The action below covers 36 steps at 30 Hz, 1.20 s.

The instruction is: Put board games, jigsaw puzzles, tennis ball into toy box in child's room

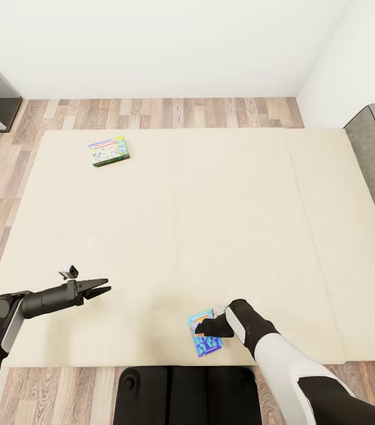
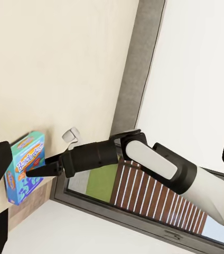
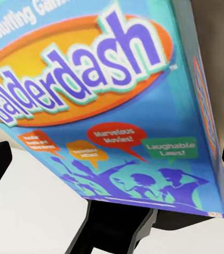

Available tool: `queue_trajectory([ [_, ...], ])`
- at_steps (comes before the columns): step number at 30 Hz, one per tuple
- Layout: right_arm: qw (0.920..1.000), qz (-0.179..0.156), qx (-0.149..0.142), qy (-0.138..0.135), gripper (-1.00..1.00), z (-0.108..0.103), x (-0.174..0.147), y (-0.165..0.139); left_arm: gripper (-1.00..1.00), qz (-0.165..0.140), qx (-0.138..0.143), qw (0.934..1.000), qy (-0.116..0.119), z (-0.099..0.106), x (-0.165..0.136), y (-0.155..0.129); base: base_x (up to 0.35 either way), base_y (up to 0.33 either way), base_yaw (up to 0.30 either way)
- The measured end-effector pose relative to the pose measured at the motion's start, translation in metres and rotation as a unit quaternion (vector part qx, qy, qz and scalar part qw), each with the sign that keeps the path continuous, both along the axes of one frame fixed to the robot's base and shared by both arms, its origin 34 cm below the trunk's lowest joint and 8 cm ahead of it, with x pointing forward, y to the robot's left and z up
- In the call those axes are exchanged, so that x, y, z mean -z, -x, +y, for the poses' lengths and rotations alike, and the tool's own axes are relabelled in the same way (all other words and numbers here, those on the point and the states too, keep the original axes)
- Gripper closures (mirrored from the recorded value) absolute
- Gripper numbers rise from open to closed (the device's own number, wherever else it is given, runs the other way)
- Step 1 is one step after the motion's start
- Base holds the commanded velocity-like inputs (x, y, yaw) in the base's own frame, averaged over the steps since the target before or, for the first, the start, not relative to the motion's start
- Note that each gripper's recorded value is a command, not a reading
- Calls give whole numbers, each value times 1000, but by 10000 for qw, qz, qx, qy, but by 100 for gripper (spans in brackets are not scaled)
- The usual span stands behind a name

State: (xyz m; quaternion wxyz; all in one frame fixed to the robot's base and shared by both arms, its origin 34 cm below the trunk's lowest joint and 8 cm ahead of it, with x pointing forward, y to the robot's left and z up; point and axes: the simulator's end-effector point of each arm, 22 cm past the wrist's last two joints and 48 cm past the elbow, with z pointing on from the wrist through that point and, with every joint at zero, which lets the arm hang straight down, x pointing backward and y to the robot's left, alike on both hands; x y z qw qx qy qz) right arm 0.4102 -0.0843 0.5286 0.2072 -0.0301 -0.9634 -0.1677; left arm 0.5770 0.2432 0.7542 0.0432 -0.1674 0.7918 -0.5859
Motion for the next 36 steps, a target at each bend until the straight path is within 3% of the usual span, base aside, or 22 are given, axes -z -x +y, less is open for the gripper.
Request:
queue_trajectory([
  [12,9997,13,210,-124,-100,8,-2,-2,-100,0,-1,10000,-2,0,0,0,0,0,0],
  [19,9982,-20,381,-464,-100,24,-7,-7,-100,0,-1,10000,-2,0,0,0,0,0,0],
  [25,9978,-220,415,-460,-100,25,0,0,-100,0,-1,10000,-2,0,0,0,0,0,0],
  [36,9977,-269,422,-460,-100,26,2,3,-100,0,-2,10000,-2,0,0,0,0,0,0],
])
